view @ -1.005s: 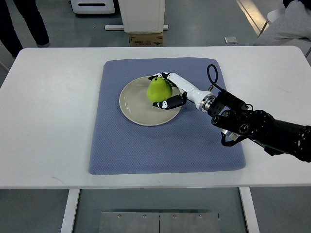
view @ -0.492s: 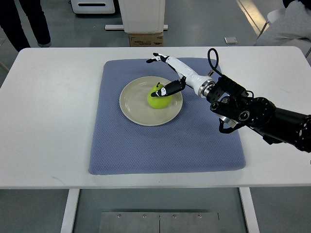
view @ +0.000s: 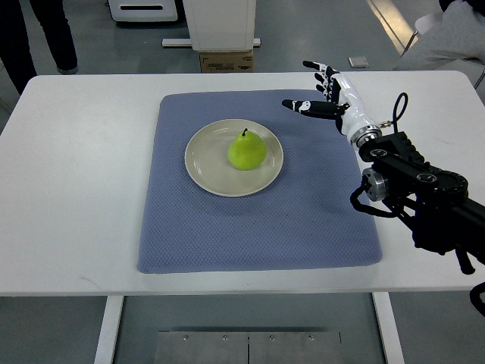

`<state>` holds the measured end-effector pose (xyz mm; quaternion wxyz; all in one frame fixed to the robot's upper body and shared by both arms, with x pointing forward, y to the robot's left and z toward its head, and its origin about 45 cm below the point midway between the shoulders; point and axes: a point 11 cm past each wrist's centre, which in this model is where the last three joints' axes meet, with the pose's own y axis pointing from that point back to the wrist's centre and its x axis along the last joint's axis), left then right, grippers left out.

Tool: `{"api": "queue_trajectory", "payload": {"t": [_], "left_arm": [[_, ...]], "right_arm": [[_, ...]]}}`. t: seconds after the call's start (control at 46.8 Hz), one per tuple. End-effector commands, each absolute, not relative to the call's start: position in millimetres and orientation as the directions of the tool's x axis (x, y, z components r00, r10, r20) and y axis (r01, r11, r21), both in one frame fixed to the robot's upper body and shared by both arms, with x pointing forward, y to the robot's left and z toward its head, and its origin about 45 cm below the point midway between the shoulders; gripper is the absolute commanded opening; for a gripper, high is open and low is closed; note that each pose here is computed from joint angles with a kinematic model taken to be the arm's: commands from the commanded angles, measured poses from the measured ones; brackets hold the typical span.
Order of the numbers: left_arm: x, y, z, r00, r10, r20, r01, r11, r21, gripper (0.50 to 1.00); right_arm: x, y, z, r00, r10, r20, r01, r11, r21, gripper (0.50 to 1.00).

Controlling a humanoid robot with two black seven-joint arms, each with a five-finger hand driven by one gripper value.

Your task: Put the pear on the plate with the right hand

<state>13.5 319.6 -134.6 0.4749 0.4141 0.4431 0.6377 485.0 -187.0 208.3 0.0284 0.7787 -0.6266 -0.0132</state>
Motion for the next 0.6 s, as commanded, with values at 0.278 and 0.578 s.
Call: {"api": "queue_trajectory", "payload": {"t": [0.278, 0.578], "left_arm": [[14, 320, -135, -0.206, 0.973, 0.107, -0.239, -0.156, 0.958, 1.000], [14, 320, -135, -0.207, 0.972, 0.107, -0.239, -0.156, 0.958, 1.000]], "right_arm": [[492, -228, 207, 0.069, -0.950, -0.304, -0.981, -0.120, 0.152, 1.000], [485, -252, 189, -0.069, -0.879, -0.472, -0.974, -0.042, 0.221, 1.000]]}}
